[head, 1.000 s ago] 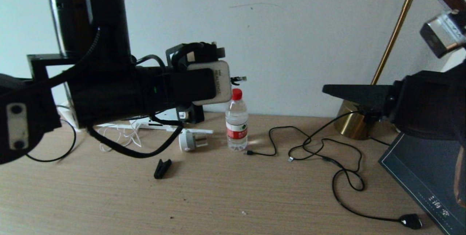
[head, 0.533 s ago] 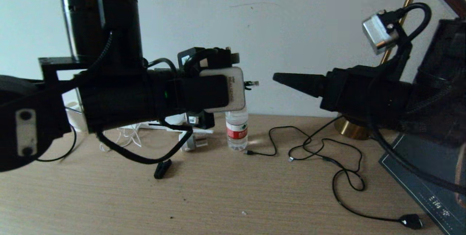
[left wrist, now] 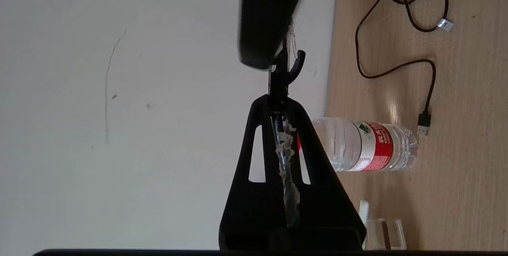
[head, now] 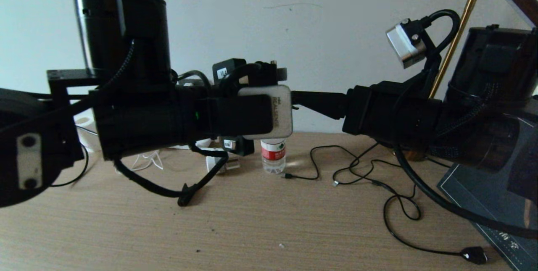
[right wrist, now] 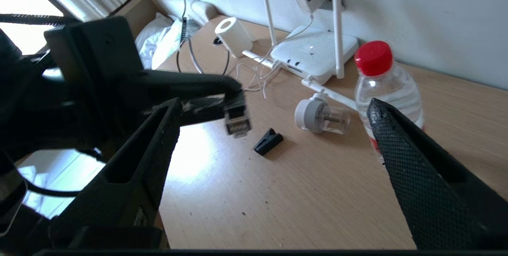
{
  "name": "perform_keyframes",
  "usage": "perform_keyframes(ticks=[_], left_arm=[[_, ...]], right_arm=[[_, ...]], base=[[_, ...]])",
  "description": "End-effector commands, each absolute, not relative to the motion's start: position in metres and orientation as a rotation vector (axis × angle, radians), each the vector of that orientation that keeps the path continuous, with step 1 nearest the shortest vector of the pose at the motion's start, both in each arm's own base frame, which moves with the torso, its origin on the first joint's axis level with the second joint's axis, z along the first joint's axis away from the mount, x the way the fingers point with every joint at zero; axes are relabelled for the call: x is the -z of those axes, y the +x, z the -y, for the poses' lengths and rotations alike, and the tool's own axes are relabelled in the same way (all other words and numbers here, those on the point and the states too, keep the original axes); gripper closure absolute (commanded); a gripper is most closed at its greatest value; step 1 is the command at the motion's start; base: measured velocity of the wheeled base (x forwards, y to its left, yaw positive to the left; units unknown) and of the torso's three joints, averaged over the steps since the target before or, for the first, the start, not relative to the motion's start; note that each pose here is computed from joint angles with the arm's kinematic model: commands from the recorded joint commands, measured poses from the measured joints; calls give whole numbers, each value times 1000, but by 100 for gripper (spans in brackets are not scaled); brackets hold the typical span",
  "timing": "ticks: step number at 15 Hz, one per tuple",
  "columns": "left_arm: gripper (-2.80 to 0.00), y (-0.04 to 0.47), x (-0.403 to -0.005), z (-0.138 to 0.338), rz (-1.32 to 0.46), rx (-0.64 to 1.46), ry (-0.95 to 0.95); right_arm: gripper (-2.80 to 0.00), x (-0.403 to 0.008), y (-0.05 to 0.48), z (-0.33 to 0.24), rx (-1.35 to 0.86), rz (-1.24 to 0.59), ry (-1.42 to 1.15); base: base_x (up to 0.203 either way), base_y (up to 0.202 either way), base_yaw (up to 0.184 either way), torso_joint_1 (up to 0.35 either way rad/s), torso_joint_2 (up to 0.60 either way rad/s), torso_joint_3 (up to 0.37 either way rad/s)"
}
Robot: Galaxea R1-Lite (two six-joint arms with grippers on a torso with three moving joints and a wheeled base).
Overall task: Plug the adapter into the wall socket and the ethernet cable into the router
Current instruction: Hand it to the other hand
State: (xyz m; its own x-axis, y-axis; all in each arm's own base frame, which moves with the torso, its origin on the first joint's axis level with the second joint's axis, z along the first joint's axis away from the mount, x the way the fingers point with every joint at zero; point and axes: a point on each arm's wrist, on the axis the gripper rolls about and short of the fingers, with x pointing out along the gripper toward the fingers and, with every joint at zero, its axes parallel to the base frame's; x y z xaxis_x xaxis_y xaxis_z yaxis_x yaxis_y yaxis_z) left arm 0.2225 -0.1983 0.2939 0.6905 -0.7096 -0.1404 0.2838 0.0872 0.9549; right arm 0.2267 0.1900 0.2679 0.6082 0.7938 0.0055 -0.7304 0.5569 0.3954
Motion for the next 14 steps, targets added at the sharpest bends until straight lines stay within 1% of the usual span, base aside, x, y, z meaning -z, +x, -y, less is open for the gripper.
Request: perform_keyframes(ticks=[1, 3, 4, 14], left_arm=[[0, 222, -293, 199, 413, 774, 1290], [0, 222, -293, 200, 413, 775, 1290], [0, 221, -293, 199, 414, 774, 1289], [0, 221, -289, 205, 417, 791, 1291]], right_arm=[[-280, -269, 226, -191, -914, -178, 381], [-280, -269, 226, -191, -914, -177, 378], [0, -268, 225, -192, -915, -179, 376], [0, -269, 217, -202, -928, -177, 372]], base=[[0, 0, 0, 0, 0, 0], [0, 0, 0, 0, 0, 0], [0, 0, 0, 0, 0, 0], [0, 0, 0, 0, 0, 0]])
